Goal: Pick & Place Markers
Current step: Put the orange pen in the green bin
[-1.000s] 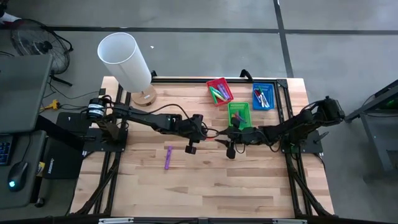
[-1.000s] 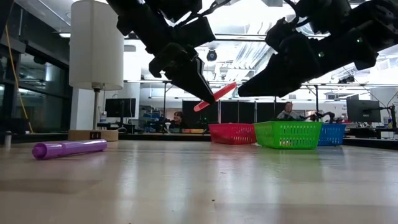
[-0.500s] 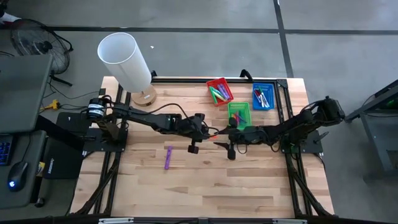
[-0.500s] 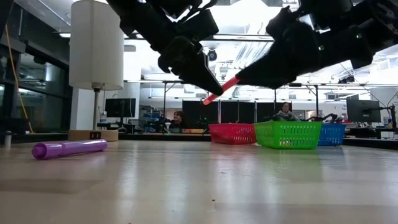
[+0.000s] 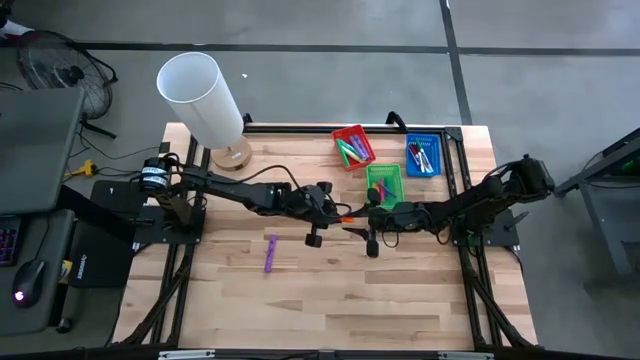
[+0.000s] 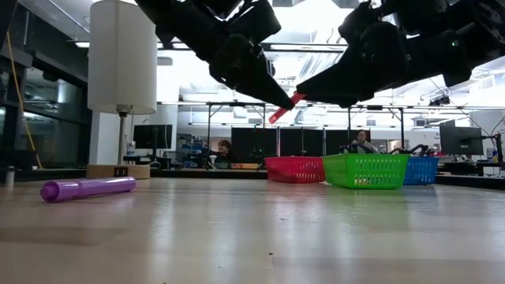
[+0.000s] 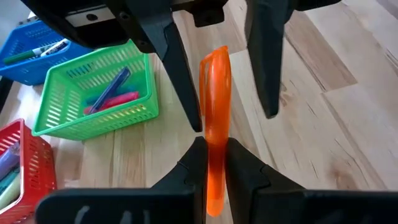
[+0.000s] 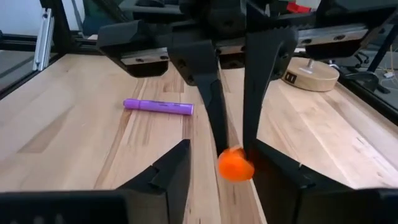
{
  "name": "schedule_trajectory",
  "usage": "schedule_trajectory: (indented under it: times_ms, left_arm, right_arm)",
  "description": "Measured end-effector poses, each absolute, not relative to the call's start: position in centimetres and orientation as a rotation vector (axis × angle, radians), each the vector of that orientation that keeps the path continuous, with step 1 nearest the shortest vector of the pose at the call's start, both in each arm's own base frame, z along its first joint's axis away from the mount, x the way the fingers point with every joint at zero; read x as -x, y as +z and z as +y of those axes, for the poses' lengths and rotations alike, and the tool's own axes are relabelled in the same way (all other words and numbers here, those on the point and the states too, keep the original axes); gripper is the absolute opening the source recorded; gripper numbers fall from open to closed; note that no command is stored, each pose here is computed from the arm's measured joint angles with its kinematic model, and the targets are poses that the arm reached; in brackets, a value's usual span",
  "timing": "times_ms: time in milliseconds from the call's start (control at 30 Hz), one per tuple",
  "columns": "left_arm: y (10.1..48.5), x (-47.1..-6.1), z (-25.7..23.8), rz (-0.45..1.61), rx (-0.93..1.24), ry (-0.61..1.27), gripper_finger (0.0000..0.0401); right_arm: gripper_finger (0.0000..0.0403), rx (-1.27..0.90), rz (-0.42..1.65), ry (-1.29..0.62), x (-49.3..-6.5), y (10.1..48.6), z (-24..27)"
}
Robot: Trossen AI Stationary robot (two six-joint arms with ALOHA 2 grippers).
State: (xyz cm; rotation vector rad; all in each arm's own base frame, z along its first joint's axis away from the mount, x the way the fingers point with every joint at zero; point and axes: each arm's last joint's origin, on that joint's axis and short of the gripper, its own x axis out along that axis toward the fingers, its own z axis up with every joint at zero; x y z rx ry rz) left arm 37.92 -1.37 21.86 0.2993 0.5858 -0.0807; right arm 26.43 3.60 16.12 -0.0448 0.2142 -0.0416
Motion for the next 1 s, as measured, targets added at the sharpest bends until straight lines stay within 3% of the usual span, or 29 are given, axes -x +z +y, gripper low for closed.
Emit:
schedule_trajectory:
  times_ms: [433, 800, 1000]
  left_arm:
    - [22.06, -38.05, -1.44, 0.559, -0.282, -0.094, 0.0025]
    - [22.08, -38.06, -1.44, 0.556, -0.273, -0.095, 0.0027]
    - [22.17, -38.12, -1.44, 0.546, -0.271, -0.093, 0.0108]
  right_arm:
    - [0.0046, 0.094, 0.190, -0.055, -26.47, 16.36, 3.55]
    - [0.0044, 0.091, 0.189, -0.053, -26.48, 16.37, 3.56]
    - [0.0044, 0.084, 0.183, -0.067, -26.48, 16.43, 3.53]
